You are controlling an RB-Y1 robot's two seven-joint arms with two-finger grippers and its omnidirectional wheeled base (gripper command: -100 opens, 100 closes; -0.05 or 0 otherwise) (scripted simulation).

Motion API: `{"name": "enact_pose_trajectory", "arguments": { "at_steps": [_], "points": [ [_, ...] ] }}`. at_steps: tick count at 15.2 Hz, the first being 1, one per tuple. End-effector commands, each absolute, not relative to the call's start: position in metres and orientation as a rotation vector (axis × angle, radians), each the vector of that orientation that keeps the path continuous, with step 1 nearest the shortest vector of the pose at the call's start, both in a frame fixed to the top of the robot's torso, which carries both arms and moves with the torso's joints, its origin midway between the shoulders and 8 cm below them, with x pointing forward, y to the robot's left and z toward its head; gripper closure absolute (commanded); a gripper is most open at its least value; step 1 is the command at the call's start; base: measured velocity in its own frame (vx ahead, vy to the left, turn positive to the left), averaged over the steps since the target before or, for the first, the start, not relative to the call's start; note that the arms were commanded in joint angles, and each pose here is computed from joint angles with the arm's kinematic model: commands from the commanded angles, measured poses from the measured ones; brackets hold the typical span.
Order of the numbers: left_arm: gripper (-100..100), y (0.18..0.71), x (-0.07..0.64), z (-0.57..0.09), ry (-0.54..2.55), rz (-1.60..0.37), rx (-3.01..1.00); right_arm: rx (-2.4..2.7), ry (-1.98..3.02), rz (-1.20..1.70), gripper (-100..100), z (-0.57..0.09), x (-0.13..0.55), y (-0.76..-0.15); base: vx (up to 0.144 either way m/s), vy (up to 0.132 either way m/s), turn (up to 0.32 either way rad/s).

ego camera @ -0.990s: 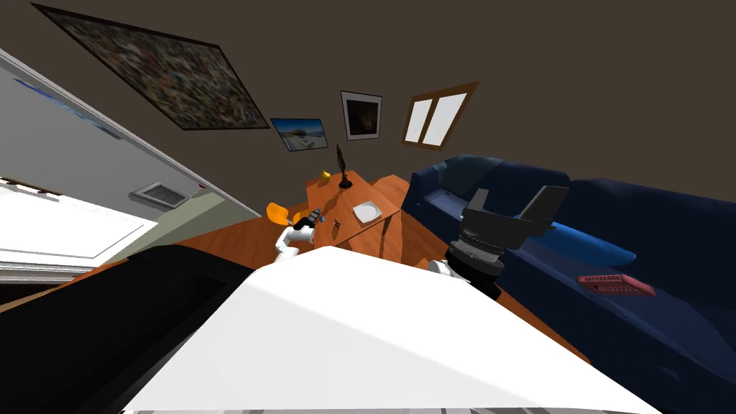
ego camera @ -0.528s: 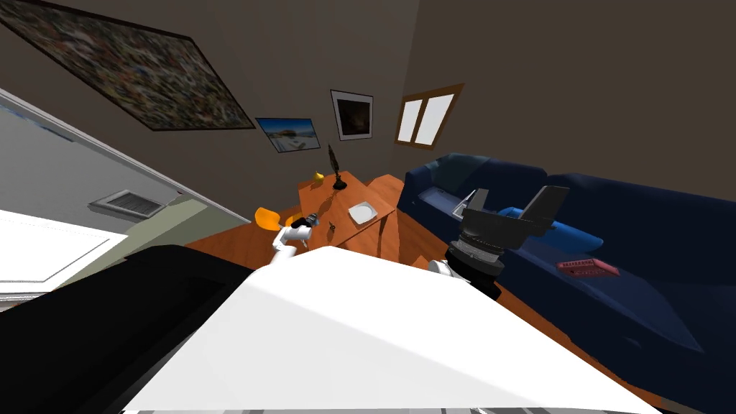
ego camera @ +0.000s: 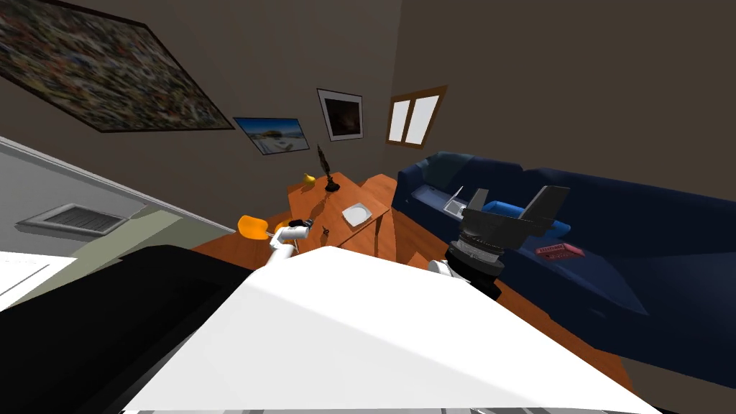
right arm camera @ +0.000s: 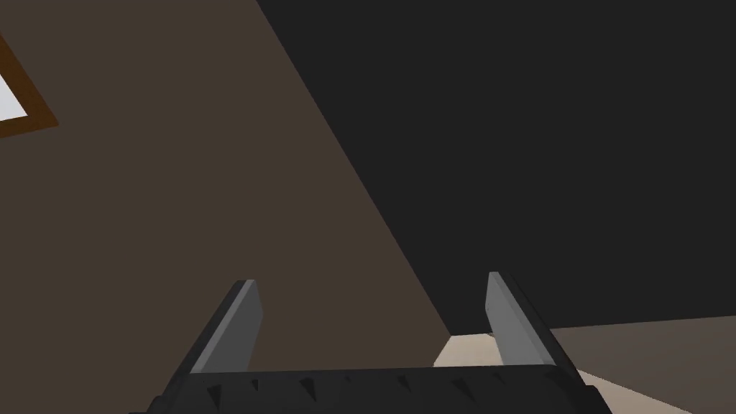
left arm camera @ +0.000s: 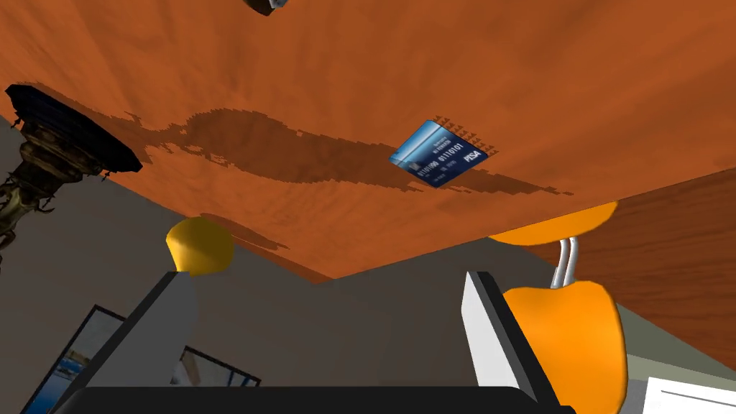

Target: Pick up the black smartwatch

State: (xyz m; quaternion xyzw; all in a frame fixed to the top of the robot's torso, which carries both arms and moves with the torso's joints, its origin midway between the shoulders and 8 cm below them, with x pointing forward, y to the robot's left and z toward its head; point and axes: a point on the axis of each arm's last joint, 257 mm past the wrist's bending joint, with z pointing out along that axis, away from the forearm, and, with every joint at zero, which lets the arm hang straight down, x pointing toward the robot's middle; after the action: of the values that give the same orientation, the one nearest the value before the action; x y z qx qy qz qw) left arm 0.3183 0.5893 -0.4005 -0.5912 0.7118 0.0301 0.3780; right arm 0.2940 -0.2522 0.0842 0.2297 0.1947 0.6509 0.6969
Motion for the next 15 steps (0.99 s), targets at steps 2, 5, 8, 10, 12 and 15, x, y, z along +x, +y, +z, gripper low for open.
{"name": "enact_pose_trajectory", "arguments": {
  "at_steps": [2,5,8,10,12,15],
  "points": [
    [-100,0.597,0.297,-0.418,1.863,0.132,-1.588,0.512,0.434,1.452,0,0.084,0.294,-0.252,0.047,-0.017,-0.181],
    [-100,0.603,0.279,-0.43,1.896,0.173,-1.651,0.512,0.434,1.452,0,0.084,0.294,-0.252,0.025,-0.011,-0.076],
    [-100,0.607,0.261,-0.441,1.928,0.211,-1.714,0.512,0.434,1.452,0,0.084,0.294,-0.252,0.032,-0.011,-0.142],
    [-100,0.605,0.255,-0.444,1.942,0.222,-1.733,0.512,0.434,1.452,0,0.084,0.294,-0.252,0.037,-0.01,-0.115],
    [-100,0.607,0.239,-0.453,1.97,0.254,-1.791,0.512,0.434,1.452,0,0.084,0.294,-0.252,0.047,-0.012,-0.153],
    [-100,0.607,0.22,-0.461,2.002,0.285,-1.856,0.512,0.434,1.452,0,0.084,0.294,-0.252,0.033,-0.008,-0.138]
  ]
}}
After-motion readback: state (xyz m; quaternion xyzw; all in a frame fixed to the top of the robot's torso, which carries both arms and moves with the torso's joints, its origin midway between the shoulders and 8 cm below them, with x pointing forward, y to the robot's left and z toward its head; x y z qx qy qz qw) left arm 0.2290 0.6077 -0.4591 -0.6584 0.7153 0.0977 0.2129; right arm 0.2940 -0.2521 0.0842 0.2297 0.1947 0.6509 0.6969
